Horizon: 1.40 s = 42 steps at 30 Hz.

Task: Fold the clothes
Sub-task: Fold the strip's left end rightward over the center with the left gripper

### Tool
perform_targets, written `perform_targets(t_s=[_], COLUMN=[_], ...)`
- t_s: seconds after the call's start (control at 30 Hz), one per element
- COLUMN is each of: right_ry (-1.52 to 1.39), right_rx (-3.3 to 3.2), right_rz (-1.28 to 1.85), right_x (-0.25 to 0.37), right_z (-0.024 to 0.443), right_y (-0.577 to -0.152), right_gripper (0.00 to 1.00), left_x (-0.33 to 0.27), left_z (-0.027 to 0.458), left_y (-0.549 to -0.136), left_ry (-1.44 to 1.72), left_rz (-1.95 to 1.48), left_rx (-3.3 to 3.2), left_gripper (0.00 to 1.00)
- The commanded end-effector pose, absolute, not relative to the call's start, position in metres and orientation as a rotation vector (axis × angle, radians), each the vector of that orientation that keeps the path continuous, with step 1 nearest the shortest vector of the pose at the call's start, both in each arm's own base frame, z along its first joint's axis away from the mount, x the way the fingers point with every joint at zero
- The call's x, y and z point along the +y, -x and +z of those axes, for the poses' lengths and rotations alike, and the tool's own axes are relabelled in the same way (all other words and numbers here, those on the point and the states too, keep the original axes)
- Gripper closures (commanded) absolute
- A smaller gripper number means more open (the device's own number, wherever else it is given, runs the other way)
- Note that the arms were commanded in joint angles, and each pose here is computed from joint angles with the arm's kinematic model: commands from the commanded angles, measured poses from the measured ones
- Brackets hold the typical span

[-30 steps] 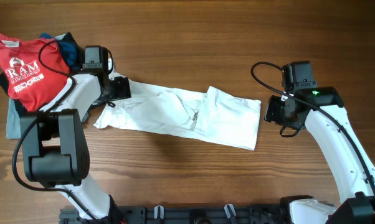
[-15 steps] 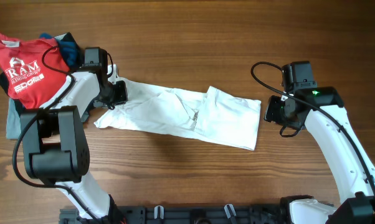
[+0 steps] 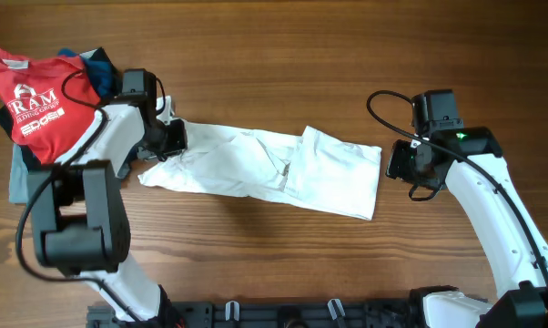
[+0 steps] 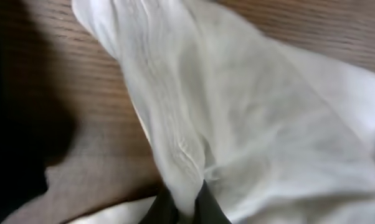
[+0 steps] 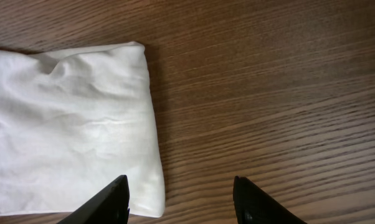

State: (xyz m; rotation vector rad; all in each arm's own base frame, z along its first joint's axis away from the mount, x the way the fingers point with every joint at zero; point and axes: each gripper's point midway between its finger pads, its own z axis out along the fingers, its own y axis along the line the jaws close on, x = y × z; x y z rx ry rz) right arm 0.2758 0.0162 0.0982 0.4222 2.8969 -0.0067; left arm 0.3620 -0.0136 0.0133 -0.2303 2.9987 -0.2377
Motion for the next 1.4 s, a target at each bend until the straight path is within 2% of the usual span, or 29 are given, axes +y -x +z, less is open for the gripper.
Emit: perform_targets(t_s=[0.0,0.27,0.5,0.7,0.93,1.37], right_ry=[-0.413,-0.465,-0.454,-0.581,-0.621,-0.614], right_rx=[2.879,2.877,2.894,2.856,2.870,2.887], right_rz=[-0.034,-0.040,-0.061,-0.250,-0.268,-0.256], right_x=[0.012,0.011,0.009,-0.019,-0.031,-0.029], right_z=[0.103,0.103,0.102,0.104,0.103,0.099], right_y=[-0.279,-0.277,-0.273,-0.267,-0.261,-0.258], right_gripper=[0.46,0.47,0.47,0.43,0.42,0.42], left_x=[-0.020,0.006,-0.006,-0.050,-0.125,-0.242], left_z=[0.070,0.110,0.121,0.136,0.182,0.189], left_y=[-0.380,-0.385,-0.386,-0.378,-0.379,-0.343], left_ry=[0.200,0.257,0.217,0.110,0.013,-0.213], left_rz=[-0.297,-0.111,-0.133,-0.176,-0.349,-0.526], left_rx=[2.845,2.734,2.738,2.769,2.652,2.607], left_gripper=[0.96,0.96,0.96,0.96,0.96,0.96])
